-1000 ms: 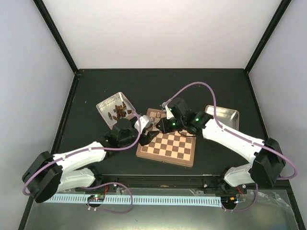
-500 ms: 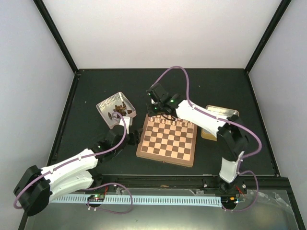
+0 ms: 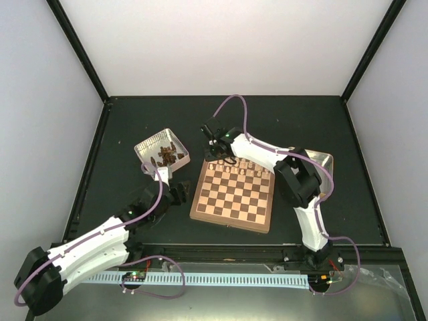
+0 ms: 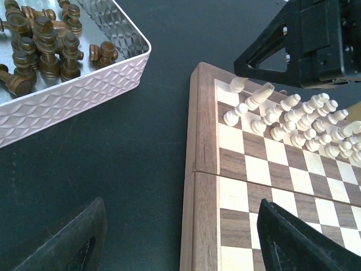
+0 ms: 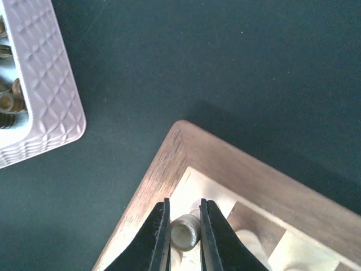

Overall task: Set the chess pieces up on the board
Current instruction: Place the chess piece on the chessboard.

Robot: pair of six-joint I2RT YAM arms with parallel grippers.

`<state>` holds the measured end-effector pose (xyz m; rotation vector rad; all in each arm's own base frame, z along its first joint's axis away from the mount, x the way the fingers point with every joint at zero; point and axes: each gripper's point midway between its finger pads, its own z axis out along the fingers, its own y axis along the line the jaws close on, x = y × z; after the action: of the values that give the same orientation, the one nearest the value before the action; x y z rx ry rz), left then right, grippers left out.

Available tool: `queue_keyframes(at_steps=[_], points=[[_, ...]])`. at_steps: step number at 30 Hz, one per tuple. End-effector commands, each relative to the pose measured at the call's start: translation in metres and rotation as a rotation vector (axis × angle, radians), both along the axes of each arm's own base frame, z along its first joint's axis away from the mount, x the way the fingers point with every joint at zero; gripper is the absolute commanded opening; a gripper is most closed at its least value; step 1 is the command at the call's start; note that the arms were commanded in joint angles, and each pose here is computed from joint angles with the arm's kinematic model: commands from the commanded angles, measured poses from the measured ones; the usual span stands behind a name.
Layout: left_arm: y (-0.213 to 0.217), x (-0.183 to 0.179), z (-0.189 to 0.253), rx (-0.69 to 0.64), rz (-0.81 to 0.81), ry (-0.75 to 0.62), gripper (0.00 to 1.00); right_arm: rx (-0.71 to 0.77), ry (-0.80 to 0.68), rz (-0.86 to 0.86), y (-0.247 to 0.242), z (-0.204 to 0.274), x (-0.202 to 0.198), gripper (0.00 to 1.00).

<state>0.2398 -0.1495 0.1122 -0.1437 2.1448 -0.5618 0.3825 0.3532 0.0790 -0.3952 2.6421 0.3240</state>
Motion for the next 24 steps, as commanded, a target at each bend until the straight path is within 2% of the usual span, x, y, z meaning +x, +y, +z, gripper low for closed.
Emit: queue_keyframes(at_steps=[1, 12, 24], points=[[0.006, 0.001, 0.0, -0.007, 0.033, 0.003, 0.75, -0.01, -0.016, 0.01, 0.004, 0.002, 0.012, 0.03], [0.005, 0.003, 0.0, -0.008, 0.029, 0.006, 0.75, -0.001, 0.033, 0.024, 0.002, -0.008, 0.005, 0.05], [0.002, 0.005, 0.001, -0.007, 0.02, 0.009, 0.76, -0.029, 0.014, 0.007, -0.005, -0.005, 0.009, 0.25]])
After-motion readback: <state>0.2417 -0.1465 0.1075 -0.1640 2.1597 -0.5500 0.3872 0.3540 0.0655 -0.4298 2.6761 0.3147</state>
